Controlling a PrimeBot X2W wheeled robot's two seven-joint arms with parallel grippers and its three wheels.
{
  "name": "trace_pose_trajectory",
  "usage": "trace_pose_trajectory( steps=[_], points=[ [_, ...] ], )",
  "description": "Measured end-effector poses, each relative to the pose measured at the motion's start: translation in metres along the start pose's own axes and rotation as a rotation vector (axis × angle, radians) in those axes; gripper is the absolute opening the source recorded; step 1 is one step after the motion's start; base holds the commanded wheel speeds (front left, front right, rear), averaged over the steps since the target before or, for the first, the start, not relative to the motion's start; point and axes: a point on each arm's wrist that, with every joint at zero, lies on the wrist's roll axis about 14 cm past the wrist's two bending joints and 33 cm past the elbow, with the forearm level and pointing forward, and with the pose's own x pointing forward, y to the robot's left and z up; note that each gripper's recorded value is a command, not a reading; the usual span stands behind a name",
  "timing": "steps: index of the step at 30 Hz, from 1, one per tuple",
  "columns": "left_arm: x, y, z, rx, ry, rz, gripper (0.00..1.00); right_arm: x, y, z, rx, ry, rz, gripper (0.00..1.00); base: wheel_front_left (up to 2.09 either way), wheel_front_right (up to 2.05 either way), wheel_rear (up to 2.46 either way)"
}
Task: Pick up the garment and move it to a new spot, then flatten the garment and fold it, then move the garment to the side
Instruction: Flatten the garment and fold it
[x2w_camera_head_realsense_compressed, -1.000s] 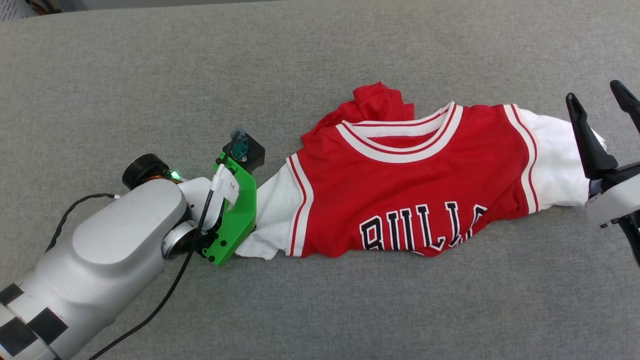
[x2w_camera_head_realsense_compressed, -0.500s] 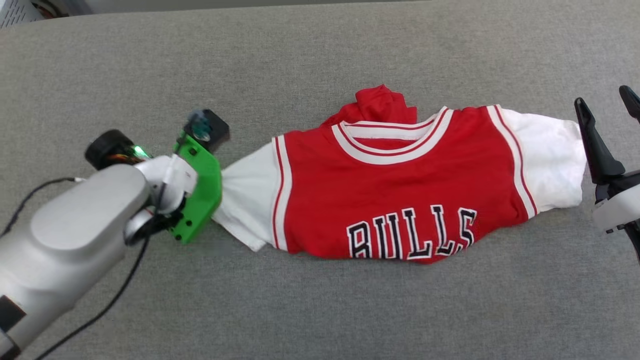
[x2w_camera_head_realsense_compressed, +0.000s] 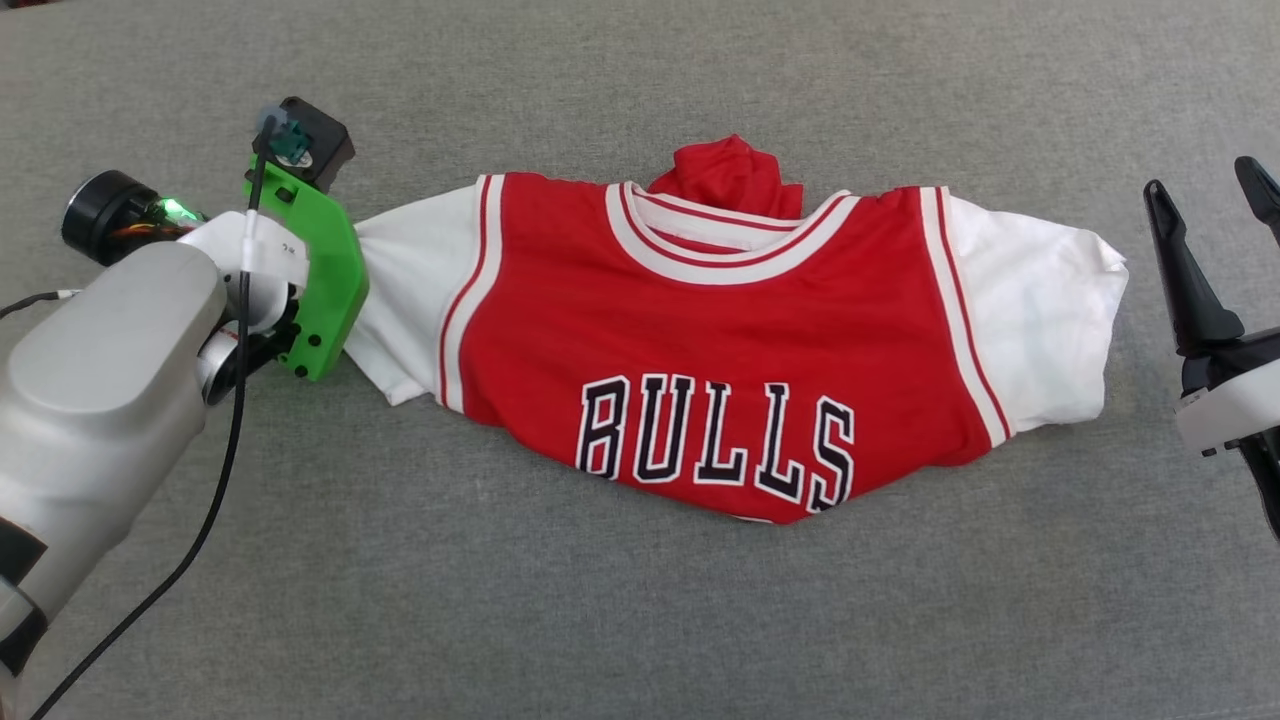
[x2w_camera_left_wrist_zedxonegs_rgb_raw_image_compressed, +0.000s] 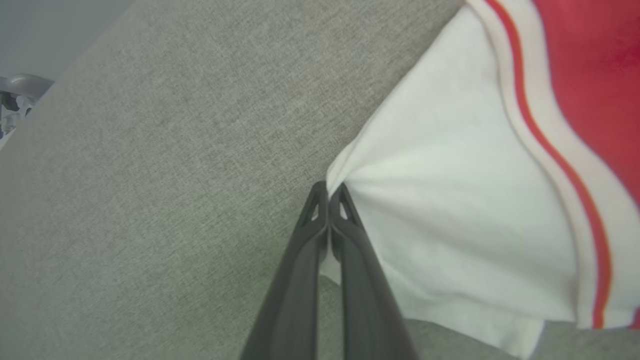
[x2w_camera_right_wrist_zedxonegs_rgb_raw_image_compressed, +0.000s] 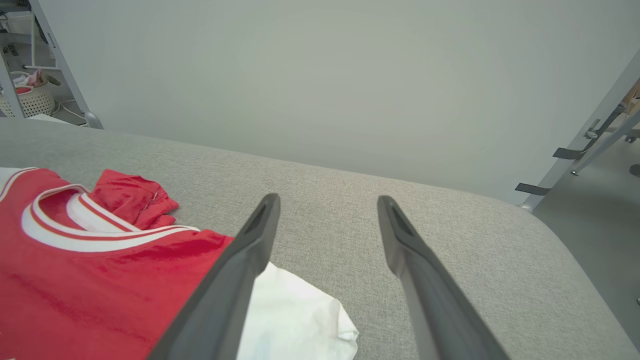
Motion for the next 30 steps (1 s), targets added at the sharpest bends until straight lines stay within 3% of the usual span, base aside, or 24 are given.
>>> trace_pose_trajectory(
  steps=[8,9,15,21,25,30],
  points=[
    [0.028,0.009,-0.017,-0.074,0.016,0.029,0.0,-0.006,-0.015,-0.016,-0.004,0.041,-0.044,1.0,0.0,0.0,0.0],
    [0.029,0.009,-0.014,-0.072,-0.005,0.032,1.0,-0.006,-0.016,-0.017,-0.001,0.044,-0.048,1.0,0.0,0.0,0.0],
    [0.011,0.015,0.027,-0.083,-0.292,0.077,1.0,-0.008,-0.023,-0.004,-0.012,0.017,-0.058,1.0,0.0,0.0,0.0],
    [-0.041,0.034,0.064,-0.135,-0.599,0.206,1.0,-0.007,-0.037,0.029,-0.058,-0.014,-0.048,1.0,0.0,0.0,0.0],
    [-0.068,0.04,0.063,-0.178,-0.676,0.288,1.0,-0.001,-0.028,0.027,-0.058,0.115,0.025,1.0,0.0,0.0,0.0],
    [-0.113,0.04,0.07,-0.207,-0.811,0.396,1.0,-0.006,-0.013,-0.004,-0.022,0.448,0.131,1.0,0.0,0.0,0.0]
  ],
)
